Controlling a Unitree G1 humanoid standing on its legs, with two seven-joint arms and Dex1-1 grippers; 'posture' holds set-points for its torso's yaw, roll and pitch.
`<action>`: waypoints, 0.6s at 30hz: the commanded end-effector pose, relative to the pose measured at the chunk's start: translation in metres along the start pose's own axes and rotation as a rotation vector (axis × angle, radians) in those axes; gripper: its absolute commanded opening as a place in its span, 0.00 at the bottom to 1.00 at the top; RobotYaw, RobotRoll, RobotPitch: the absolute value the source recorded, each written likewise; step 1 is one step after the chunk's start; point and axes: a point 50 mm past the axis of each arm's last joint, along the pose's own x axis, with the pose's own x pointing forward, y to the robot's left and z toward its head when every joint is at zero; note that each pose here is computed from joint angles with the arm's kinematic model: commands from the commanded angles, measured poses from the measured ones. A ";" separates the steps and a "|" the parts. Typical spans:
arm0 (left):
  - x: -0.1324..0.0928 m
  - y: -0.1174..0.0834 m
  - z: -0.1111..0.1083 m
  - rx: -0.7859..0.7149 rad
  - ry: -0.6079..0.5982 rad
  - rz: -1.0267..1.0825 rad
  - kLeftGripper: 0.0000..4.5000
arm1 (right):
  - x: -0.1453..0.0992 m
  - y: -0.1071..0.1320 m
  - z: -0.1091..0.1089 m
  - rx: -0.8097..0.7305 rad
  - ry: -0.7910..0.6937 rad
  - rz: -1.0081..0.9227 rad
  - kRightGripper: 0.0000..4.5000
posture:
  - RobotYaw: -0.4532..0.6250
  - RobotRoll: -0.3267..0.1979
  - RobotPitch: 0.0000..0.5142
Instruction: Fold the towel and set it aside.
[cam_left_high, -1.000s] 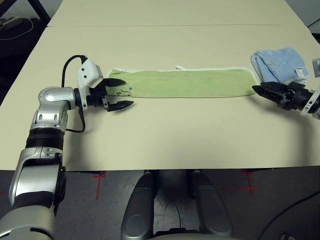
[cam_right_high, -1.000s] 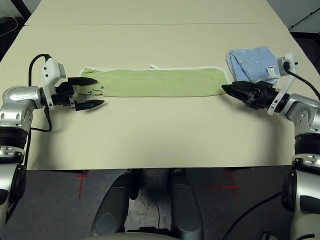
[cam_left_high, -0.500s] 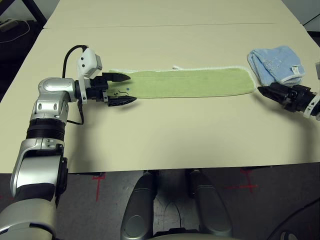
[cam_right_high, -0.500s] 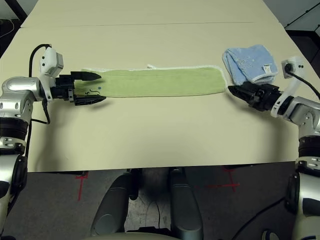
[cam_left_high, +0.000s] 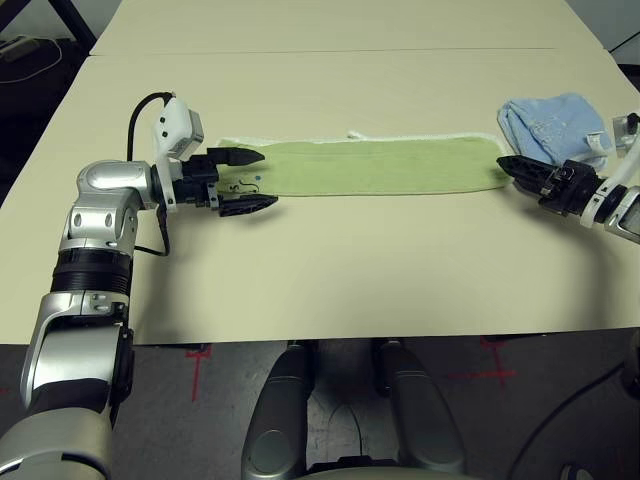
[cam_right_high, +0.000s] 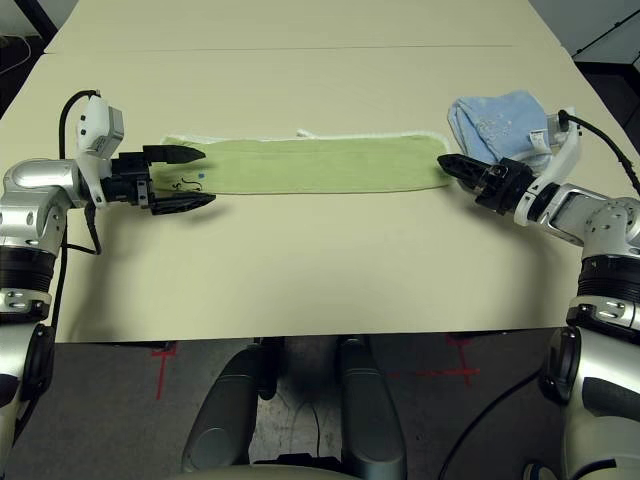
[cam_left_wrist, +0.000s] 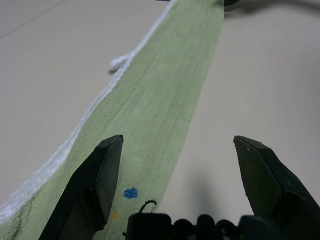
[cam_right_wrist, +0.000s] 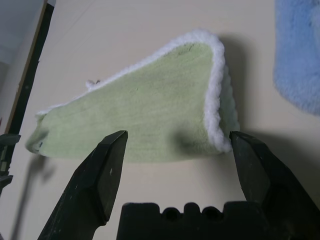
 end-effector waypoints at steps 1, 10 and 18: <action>-0.002 -0.005 -0.003 -0.013 0.001 -0.008 1.00 | -0.016 0.007 -0.005 0.033 0.005 0.006 0.99 | 0.47 0.62 0.50; 0.003 -0.006 -0.003 -0.019 -0.001 -0.022 1.00 | -0.010 0.012 -0.023 0.104 -0.041 -0.064 0.99 | 0.46 0.62 0.50; 0.002 -0.007 -0.001 -0.015 0.001 -0.026 1.00 | 0.003 0.007 -0.030 0.139 -0.067 -0.116 0.99 | 0.47 0.62 0.50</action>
